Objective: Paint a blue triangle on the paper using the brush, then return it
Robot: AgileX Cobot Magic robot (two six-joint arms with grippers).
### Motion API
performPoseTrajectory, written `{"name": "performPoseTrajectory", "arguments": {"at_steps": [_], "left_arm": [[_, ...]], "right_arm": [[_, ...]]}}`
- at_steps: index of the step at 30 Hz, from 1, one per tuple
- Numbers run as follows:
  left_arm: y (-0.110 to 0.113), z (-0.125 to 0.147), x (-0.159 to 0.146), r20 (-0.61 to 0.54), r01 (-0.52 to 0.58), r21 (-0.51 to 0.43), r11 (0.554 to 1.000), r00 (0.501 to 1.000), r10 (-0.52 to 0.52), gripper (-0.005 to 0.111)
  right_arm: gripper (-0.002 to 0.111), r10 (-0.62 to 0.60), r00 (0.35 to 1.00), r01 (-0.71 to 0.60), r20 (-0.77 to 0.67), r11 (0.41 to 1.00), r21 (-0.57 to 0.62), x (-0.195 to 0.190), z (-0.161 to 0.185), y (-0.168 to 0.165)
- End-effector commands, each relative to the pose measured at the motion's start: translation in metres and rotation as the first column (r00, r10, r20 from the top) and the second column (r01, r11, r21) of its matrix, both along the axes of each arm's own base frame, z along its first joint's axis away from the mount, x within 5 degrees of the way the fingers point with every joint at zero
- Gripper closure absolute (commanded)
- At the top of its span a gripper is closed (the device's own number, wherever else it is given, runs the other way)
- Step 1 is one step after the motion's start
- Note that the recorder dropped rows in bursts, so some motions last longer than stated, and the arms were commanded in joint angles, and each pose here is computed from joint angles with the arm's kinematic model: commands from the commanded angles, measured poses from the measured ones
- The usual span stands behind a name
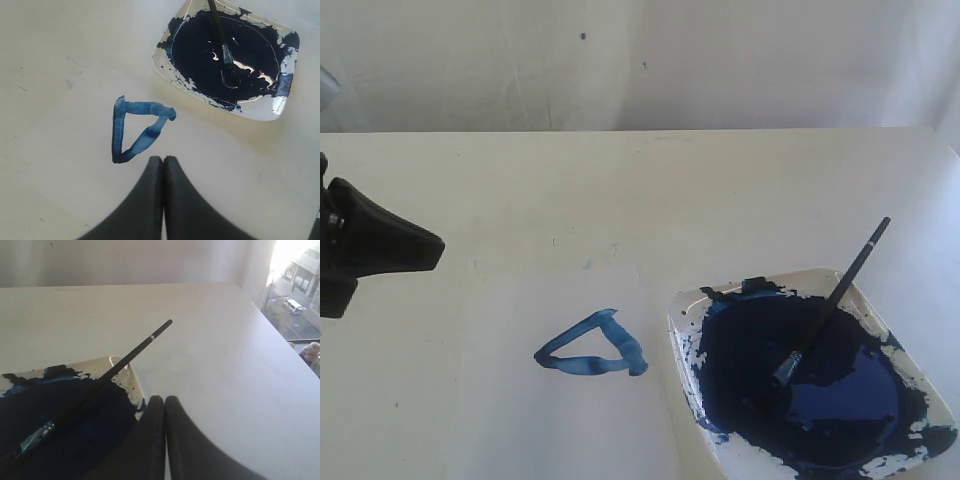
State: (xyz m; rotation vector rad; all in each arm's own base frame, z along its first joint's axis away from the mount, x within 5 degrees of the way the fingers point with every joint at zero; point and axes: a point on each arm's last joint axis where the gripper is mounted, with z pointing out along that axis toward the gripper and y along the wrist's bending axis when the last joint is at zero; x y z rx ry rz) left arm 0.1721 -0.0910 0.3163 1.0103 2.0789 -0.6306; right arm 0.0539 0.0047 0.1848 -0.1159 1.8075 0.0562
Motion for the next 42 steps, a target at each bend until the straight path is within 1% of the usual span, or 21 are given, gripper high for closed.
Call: {"name": "performPoseTrajectory", "arguments": {"at_steps": [1,9,13,21,27,42], "left_arm": [[-0.0008,0.0001,-0.0018,-0.006,0.001,-0.015,1.0,1.0,-0.002,0.107],[-0.0008,0.0001,-0.0017,-0.005,0.0,-0.016,1.0,1.0,0.0,0.107],[-0.0007,0.0002,-0.0015,-0.003,-0.002,-0.016,1.0,1.0,0.002,0.107],[-0.0007,0.0002,-0.0015,-0.003,-0.002,-0.016,1.0,1.0,0.002,0.107],[-0.0007,0.0002,-0.0015,-0.003,-0.002,-0.016,1.0,1.0,0.002,0.107],[-0.0007,0.0002,-0.0015,-0.003,-0.002,-0.016,1.0,1.0,0.002,0.107]], "right_arm": [[0.108,-0.014,1.0,0.014,0.014,1.0,-0.015,0.0001,-0.0001,-0.001],[0.108,-0.01,1.0,0.01,0.01,1.0,0.029,0.0,0.0,0.0002],[0.108,0.004,1.0,-0.004,0.015,1.0,-0.031,-0.0001,-0.0002,0.0002],[0.108,0.007,1.0,-0.007,0.014,1.0,-0.024,-0.0001,-0.0002,0.0005],[0.108,0.059,0.998,-0.059,0.016,0.998,-0.024,-0.0004,-0.0001,0.0033],[0.108,0.061,0.998,-0.061,0.014,0.998,-0.024,-0.0005,-0.0002,0.0034]]}}
